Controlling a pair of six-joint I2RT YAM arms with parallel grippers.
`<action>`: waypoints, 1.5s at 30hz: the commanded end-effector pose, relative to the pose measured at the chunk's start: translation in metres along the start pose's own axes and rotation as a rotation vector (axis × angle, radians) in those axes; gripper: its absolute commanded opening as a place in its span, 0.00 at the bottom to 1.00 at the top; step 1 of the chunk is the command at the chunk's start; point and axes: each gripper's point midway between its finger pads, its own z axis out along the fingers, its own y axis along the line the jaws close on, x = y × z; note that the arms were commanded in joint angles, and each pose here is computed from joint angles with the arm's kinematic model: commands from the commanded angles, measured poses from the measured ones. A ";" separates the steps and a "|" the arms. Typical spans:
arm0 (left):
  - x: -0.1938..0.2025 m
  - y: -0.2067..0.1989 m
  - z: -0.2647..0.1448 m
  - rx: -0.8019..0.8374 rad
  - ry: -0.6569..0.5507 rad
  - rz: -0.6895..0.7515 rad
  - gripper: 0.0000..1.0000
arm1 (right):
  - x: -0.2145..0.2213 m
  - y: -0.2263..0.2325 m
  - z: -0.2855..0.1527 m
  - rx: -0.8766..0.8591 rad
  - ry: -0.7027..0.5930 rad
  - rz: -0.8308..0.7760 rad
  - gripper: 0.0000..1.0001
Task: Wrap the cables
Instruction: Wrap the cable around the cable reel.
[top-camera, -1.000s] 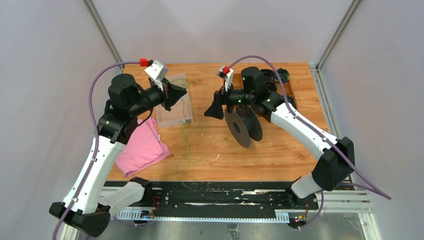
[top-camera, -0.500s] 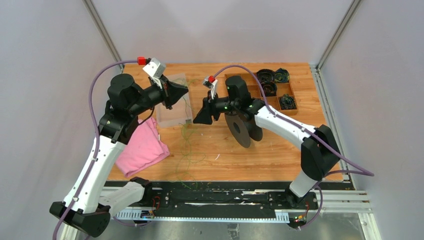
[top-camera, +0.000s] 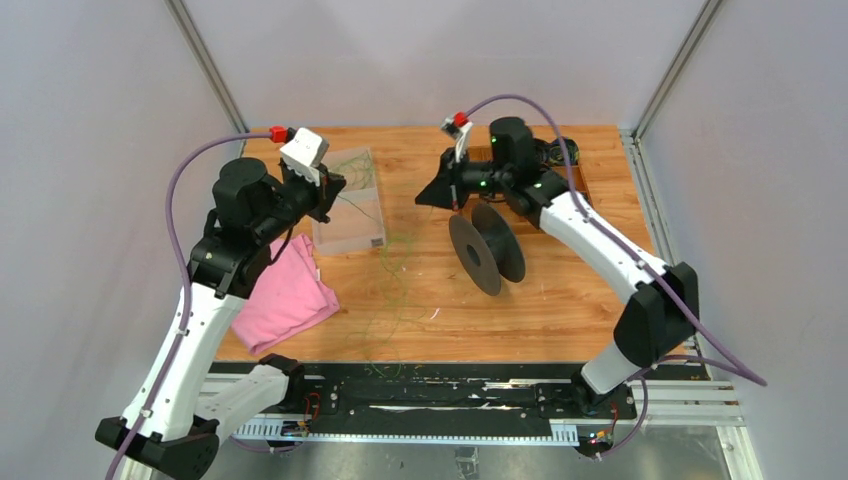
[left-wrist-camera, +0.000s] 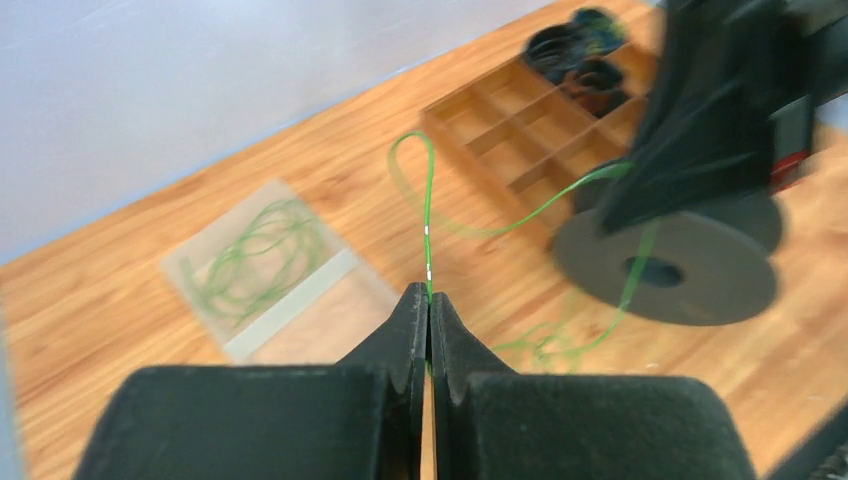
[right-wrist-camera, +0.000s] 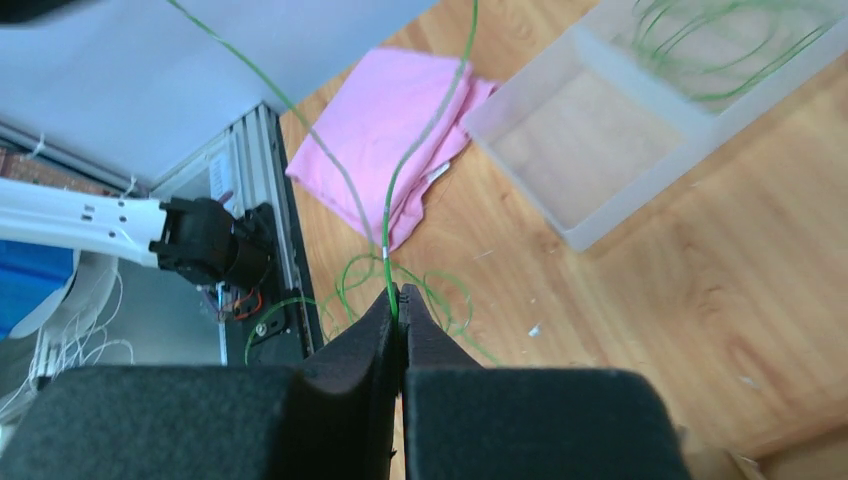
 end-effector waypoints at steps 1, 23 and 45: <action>0.011 0.051 -0.019 -0.257 0.075 0.172 0.00 | -0.050 0.030 -0.047 -0.009 -0.090 -0.077 0.01; 0.084 0.101 -0.027 -0.415 0.358 0.494 0.00 | -0.101 0.088 -0.087 -0.063 -0.130 -0.031 0.01; 0.053 0.004 0.000 0.089 0.104 0.357 0.81 | -0.068 0.056 -0.051 0.029 -0.124 0.113 0.01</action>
